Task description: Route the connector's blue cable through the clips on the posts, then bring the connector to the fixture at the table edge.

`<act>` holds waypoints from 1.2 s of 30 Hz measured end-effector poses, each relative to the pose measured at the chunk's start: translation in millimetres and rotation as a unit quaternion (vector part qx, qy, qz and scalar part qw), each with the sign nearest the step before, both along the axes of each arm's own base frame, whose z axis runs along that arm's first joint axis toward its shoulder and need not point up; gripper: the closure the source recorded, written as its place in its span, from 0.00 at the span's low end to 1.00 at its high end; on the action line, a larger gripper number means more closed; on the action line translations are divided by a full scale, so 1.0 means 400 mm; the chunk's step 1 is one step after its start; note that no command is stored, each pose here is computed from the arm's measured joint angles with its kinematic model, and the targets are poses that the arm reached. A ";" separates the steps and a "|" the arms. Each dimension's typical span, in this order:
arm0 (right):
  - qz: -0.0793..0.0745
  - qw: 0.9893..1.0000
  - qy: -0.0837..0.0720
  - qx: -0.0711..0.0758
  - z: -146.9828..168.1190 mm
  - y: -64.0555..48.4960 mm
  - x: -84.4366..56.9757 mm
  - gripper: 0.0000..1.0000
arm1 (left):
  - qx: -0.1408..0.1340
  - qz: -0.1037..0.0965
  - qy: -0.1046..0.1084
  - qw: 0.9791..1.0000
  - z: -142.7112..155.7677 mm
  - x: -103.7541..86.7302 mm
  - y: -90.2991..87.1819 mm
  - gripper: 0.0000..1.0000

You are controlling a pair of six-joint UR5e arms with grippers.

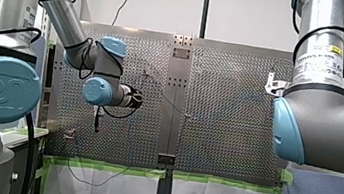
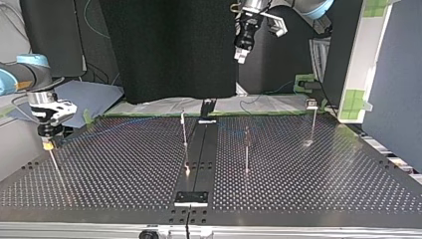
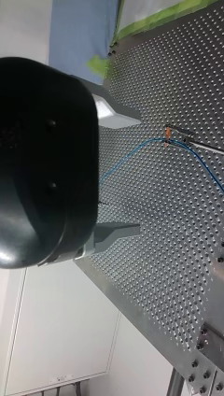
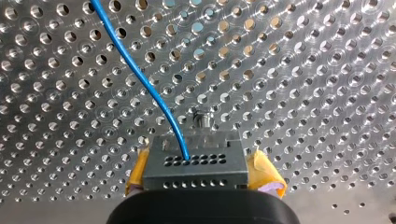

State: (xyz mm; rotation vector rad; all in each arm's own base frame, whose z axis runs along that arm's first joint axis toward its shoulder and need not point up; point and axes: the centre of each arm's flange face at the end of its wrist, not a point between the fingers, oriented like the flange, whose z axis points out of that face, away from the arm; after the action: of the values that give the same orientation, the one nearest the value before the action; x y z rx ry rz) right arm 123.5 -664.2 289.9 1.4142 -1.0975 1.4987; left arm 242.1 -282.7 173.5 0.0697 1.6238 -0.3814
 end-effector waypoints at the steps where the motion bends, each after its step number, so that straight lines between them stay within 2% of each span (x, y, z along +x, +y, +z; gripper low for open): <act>1: 0.000 1.000 0.000 0.000 0.000 0.000 0.000 0.38 | 0.000 0.000 0.000 1.000 0.000 0.000 0.000 0.01; 25: -0.001 1.000 -0.007 0.002 0.002 -0.001 -0.002 0.38 | 0.001 0.000 0.001 1.000 0.000 -0.001 0.000 0.01; 26: 0.000 1.000 -0.007 0.002 0.002 -0.001 -0.001 0.35 | 0.001 0.000 0.001 1.000 0.000 -0.001 0.000 0.01; 28: 0.000 1.000 -0.007 0.002 0.002 -0.001 -0.001 0.35 | 0.001 0.000 0.001 1.000 0.000 -0.001 0.000 0.01; 30: 0.000 1.000 -0.007 0.002 0.002 -0.001 -0.001 0.27 | 0.001 0.000 0.001 1.000 0.000 -0.001 0.000 0.01; 36: -0.001 1.000 -0.007 0.002 0.003 -0.001 -0.001 0.17 | 0.001 0.000 0.001 1.000 0.000 -0.001 0.000 0.01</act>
State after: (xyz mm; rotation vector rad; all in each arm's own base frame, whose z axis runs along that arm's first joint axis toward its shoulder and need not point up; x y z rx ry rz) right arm 123.3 -664.6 291.0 1.4068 -1.1121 1.5081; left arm 241.7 -282.8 173.3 0.0710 1.6256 -0.3814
